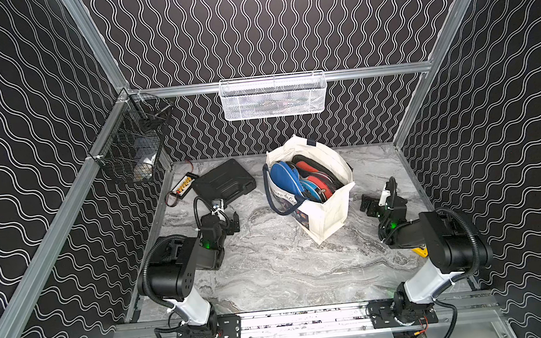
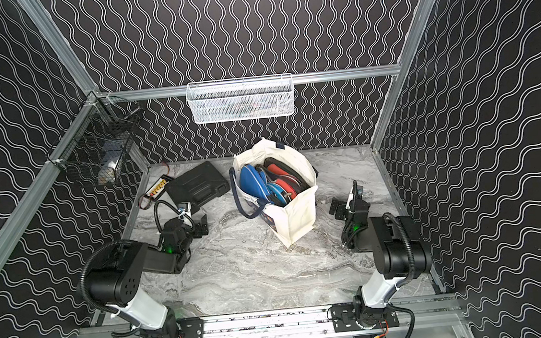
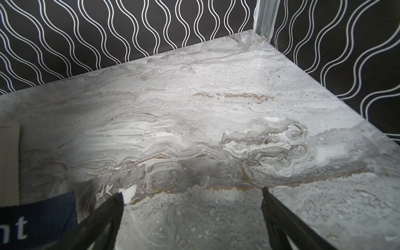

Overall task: Remove the ping pong set from the canvas bag
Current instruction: Pick up the ping pong set from the canvas bag.

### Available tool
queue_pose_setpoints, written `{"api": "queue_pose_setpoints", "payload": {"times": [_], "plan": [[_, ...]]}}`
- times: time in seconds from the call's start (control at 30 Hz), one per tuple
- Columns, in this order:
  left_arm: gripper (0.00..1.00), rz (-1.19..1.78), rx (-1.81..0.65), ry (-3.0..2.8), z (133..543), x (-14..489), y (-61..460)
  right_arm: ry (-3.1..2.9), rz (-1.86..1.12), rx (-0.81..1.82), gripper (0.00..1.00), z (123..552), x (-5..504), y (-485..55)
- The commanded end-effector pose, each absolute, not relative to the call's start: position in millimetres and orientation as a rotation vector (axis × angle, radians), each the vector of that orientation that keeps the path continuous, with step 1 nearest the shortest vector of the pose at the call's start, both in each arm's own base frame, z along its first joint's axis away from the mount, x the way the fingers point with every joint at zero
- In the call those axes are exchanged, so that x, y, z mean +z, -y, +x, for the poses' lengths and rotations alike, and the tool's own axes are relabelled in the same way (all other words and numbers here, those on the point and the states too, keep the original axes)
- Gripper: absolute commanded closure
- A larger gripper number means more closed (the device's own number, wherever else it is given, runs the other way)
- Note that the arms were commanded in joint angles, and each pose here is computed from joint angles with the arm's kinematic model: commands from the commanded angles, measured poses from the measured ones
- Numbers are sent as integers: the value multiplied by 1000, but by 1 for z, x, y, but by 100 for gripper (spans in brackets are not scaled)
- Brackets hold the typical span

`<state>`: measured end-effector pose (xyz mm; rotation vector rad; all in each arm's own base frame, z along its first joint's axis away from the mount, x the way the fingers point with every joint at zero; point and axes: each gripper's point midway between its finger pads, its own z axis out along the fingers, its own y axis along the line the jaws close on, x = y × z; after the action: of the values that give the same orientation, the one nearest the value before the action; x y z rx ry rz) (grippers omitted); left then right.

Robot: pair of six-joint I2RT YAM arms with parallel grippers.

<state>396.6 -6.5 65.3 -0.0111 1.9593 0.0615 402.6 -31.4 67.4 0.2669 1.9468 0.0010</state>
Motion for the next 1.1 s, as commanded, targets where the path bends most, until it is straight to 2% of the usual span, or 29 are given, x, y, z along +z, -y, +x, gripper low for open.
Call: {"api": "queue_pose_setpoints", "payload": {"times": [0.0, 0.33, 0.47, 0.67, 0.77, 0.9, 1.07], "plan": [[1, -23, 88, -1918, 401, 76, 3, -1914, 263, -40, 1, 405, 75, 34], [1, -95, 251, -1977, 408, 107, -8, -1840, 480, -308, 1, 395, 133, 56], [1, -229, 218, -2002, 417, 155, -10, -1813, 691, -248, 1, 393, 166, 75], [1, -343, 52, -2155, 426, 204, 10, -1824, 727, -124, 1, 402, 239, 68], [1, -412, -116, -2199, 420, 209, 28, -1873, 637, 35, 1, 412, 273, 44], [1, -363, -333, -2269, 415, 220, 70, -1909, 373, 295, 1, 421, 316, -22], [1, -262, -494, -2216, 404, 260, 98, -1969, 15, 416, 1, 407, 330, -113]]}}
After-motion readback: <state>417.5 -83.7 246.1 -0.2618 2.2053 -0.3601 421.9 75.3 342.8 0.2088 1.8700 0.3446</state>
